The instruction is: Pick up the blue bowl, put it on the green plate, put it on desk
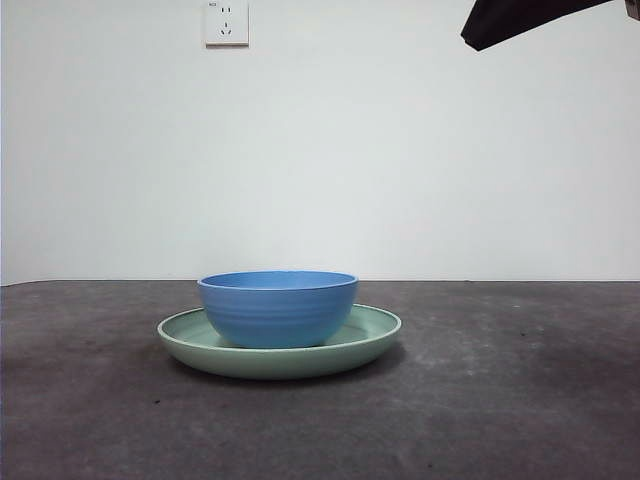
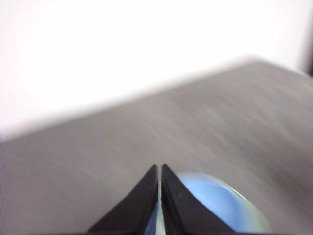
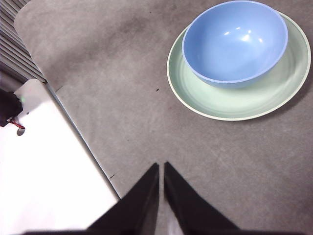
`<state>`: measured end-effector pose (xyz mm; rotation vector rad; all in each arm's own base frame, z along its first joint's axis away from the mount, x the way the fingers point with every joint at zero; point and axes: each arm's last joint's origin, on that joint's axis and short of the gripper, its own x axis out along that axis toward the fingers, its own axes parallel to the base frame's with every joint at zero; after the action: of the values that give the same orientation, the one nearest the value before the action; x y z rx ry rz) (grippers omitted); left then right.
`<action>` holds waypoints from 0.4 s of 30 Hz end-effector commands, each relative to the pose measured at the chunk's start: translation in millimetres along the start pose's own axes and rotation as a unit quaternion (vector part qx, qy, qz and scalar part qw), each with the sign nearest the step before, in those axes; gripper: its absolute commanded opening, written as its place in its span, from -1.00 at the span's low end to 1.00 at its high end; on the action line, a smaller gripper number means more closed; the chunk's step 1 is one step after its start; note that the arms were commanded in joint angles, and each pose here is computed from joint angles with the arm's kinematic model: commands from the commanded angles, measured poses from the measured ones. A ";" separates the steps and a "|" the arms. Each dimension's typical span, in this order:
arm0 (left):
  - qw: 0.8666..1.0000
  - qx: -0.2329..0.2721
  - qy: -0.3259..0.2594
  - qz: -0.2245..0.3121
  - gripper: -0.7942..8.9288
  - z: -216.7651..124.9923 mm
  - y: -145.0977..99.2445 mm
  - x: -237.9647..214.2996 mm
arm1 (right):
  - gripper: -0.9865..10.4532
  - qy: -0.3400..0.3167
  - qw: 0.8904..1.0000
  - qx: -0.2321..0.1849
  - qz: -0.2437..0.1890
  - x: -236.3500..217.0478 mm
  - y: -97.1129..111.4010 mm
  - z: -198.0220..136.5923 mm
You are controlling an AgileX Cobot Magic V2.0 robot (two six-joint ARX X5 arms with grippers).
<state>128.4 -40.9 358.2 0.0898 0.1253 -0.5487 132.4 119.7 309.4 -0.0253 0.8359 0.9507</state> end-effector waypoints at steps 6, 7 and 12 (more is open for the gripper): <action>0.970 0.064 -0.118 0.204 -0.82 -33.2 11.9 -32.6 | -0.81 -0.003 1.000 0.000 0.004 0.7 1.9 2.3; 0.967 0.065 -0.118 0.216 -0.82 -40.7 12.3 -33.7 | -0.81 -0.003 1.000 0.000 0.004 0.7 1.9 2.3; 0.964 0.056 -0.088 0.246 -0.82 -90.9 12.8 -32.6 | -0.81 -0.003 1.000 0.000 0.004 0.7 1.9 2.3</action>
<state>98.8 -3.2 278.7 0.1601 -0.1041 -0.0748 132.4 119.7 309.4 -0.0250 0.8360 0.9506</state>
